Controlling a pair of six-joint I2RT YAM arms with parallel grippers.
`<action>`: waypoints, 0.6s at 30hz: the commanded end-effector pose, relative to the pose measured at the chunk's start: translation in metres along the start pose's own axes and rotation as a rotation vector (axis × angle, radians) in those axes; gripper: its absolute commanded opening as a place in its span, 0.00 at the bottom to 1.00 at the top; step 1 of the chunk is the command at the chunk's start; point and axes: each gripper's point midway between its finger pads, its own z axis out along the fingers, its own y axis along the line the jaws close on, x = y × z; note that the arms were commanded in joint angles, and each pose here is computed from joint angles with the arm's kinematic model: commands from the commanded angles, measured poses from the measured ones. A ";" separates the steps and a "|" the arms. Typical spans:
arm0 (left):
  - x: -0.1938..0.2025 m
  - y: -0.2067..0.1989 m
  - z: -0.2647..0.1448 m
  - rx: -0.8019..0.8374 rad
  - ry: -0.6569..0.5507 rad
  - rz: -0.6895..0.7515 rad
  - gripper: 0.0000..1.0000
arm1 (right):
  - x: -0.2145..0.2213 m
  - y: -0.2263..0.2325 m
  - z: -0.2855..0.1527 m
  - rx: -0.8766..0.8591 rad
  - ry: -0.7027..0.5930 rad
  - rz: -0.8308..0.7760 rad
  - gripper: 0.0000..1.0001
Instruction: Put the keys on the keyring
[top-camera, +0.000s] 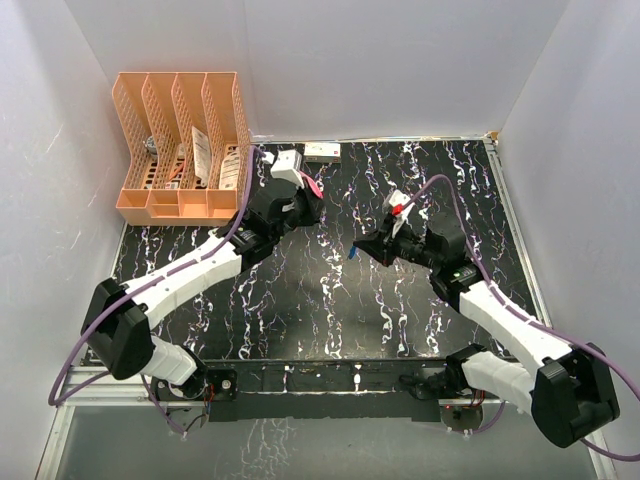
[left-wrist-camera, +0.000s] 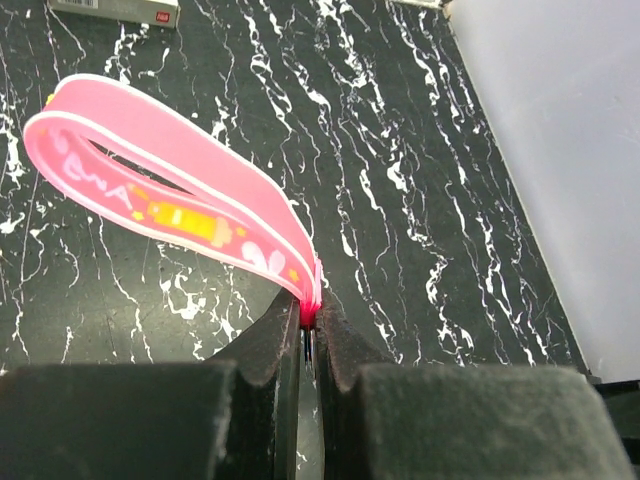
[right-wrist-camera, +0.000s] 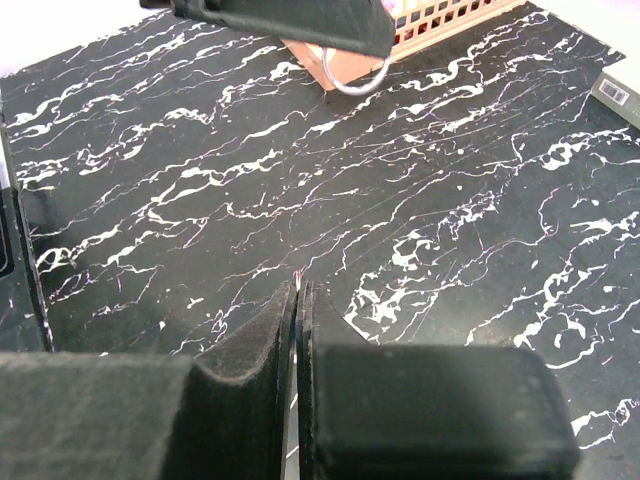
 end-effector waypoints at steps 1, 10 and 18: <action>-0.007 -0.007 -0.002 0.014 -0.006 -0.014 0.00 | -0.024 -0.001 0.009 0.017 -0.043 -0.072 0.00; -0.008 -0.007 -0.007 0.031 -0.014 0.021 0.00 | -0.036 0.006 0.018 0.017 -0.057 -0.056 0.00; -0.005 0.002 -0.011 0.011 -0.026 0.027 0.00 | -0.036 0.013 0.013 -0.002 -0.018 -0.016 0.00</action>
